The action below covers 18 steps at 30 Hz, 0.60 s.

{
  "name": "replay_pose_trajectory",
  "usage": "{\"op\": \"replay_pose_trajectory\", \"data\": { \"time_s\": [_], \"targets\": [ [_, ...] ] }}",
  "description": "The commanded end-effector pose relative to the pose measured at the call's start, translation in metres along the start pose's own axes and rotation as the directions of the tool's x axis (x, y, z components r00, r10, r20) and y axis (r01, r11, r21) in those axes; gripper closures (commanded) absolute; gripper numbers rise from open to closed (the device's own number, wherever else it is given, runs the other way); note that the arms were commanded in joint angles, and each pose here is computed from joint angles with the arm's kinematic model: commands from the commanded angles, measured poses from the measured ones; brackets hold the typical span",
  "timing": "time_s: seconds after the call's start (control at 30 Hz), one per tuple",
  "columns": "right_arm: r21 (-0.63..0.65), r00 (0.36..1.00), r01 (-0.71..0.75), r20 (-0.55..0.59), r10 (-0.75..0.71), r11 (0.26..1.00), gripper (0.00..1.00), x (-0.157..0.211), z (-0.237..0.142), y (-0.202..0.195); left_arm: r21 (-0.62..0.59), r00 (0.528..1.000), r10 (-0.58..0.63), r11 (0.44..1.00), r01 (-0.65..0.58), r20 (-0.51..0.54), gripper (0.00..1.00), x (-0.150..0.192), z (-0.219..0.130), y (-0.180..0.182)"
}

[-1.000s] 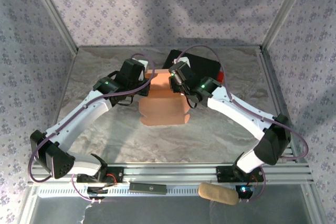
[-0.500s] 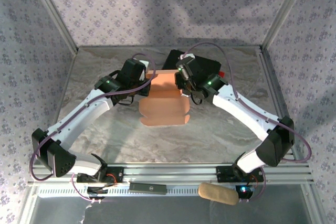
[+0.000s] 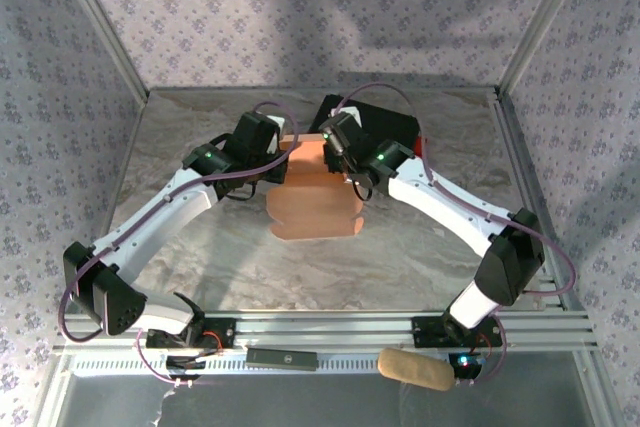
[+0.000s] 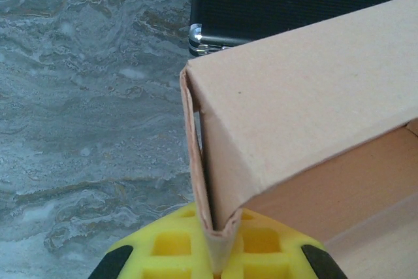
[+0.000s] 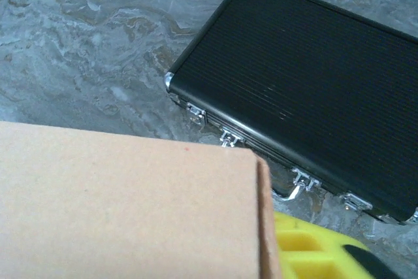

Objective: Fold the paper box

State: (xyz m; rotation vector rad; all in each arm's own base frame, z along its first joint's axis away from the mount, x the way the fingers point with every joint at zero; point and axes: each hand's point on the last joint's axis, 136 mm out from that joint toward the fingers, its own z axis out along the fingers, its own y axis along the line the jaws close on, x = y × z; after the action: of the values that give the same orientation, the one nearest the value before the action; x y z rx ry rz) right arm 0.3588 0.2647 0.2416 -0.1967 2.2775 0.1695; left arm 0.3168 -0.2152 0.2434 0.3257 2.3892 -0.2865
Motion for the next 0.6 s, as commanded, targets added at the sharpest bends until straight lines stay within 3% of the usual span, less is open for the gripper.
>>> {"op": "replay_pose_trajectory", "data": {
  "time_s": [0.0,0.23,0.3,0.43,0.57],
  "targets": [
    [0.046,0.999,-0.029,0.026,0.027,0.999,0.76,-0.008,-0.003,-0.003,0.012,1.0,-0.006,1.0,0.006,0.024,1.0,-0.009,-0.006,-0.004],
    [0.121,0.998,-0.063,-0.02,0.066,0.991,1.0,0.005,-0.009,-0.01,-0.027,1.0,-0.012,1.0,0.012,0.022,1.0,-0.004,0.005,0.002],
    [0.108,0.997,-0.069,-0.034,0.073,0.992,1.0,0.008,-0.008,-0.008,-0.028,0.999,-0.005,1.0,0.006,0.038,0.99,-0.004,0.011,0.001],
    [0.079,0.996,-0.064,-0.058,0.069,0.995,1.0,0.012,-0.007,-0.002,-0.015,0.998,0.004,1.0,-0.003,0.063,0.84,-0.002,0.02,-0.001],
    [0.071,0.995,-0.069,-0.069,0.074,0.995,1.0,0.015,-0.008,-0.002,0.022,0.997,0.006,1.0,-0.008,0.078,0.82,0.001,0.027,-0.006]
  ]
}}
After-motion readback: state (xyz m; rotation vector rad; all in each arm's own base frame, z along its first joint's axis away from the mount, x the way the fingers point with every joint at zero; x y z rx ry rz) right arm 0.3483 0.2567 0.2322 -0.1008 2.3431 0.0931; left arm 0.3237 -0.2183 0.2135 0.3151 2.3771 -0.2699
